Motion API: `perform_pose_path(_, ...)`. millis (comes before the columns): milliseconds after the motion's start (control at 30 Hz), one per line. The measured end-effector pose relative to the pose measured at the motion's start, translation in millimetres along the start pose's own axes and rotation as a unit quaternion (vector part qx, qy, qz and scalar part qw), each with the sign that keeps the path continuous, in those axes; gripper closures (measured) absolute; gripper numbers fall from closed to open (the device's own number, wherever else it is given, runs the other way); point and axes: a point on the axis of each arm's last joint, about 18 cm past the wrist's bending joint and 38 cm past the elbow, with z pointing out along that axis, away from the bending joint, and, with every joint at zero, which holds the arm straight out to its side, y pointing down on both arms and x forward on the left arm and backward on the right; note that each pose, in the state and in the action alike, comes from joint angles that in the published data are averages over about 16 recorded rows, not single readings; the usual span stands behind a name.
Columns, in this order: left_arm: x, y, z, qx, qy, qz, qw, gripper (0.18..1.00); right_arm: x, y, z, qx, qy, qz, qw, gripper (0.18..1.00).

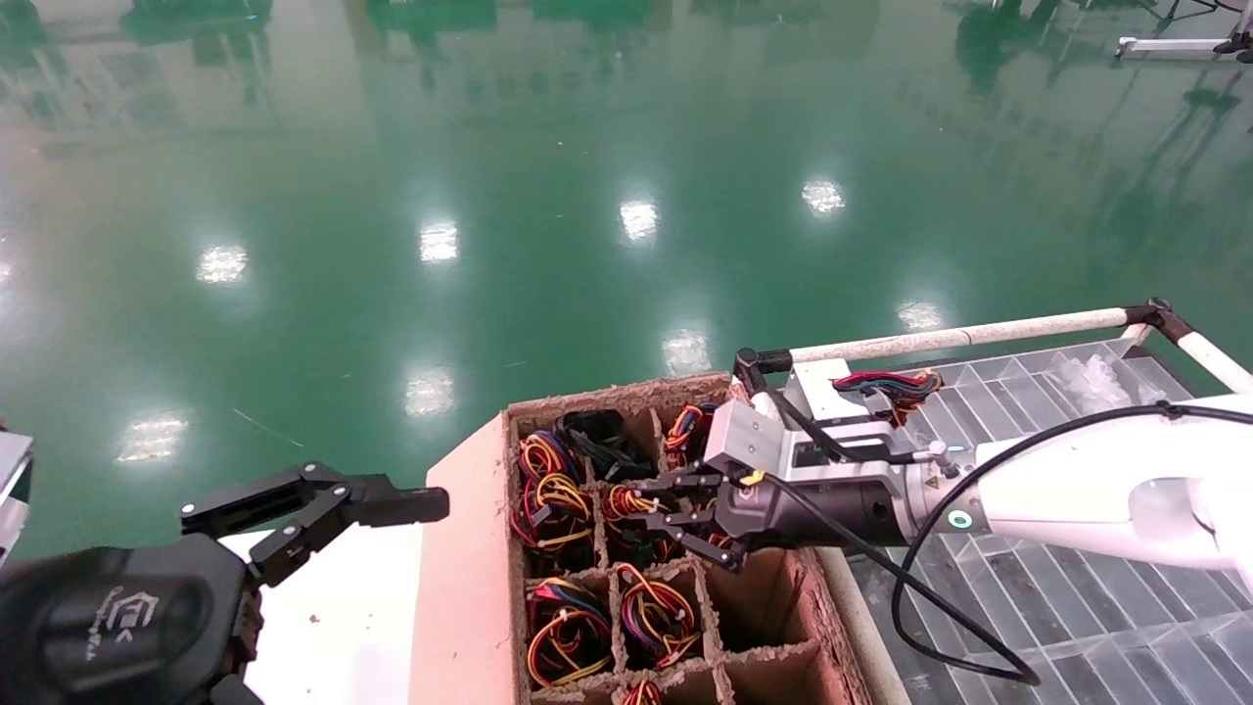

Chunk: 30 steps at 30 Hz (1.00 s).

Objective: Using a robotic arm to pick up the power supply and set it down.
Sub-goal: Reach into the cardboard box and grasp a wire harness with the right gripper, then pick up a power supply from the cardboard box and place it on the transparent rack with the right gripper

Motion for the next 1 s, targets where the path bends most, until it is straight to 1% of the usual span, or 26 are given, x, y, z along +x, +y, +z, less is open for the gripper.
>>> perform_pose_path(200,0,0,0,0.000,0.000,0.000,1.0000,0.192,-1,2,-1,0.002,0.000,0.003,1.000,0.874)
perform_pose_path(300,0,0,0,0.000,0.000,0.000,1.0000,0.187,0,-1,-4,0.010,0.000,0.003,1.000,0.903)
perform_pose_path(400,0,0,0,0.000,0.000,0.000,1.0000,0.184,2,-8,-10,0.027,0.001,-0.001,1.000,0.934)
perform_pose_path(567,0,0,0,0.000,0.000,0.000,1.0000,0.184,4,-28,-24,0.075,-0.002,-0.018,0.997,0.953)
perform_pose_path(733,0,0,0,0.000,0.000,0.000,1.0000,0.184,9,-52,-44,0.126,0.001,-0.051,0.991,0.960)
perform_pose_path(867,0,0,0,0.000,0.000,0.000,1.0000,0.184,14,-72,-64,0.163,0.009,-0.085,0.983,0.962)
perform_pose_path(1000,0,0,0,0.000,0.000,0.000,1.0000,0.184,20,-87,-87,0.187,0.024,-0.117,0.975,0.962)
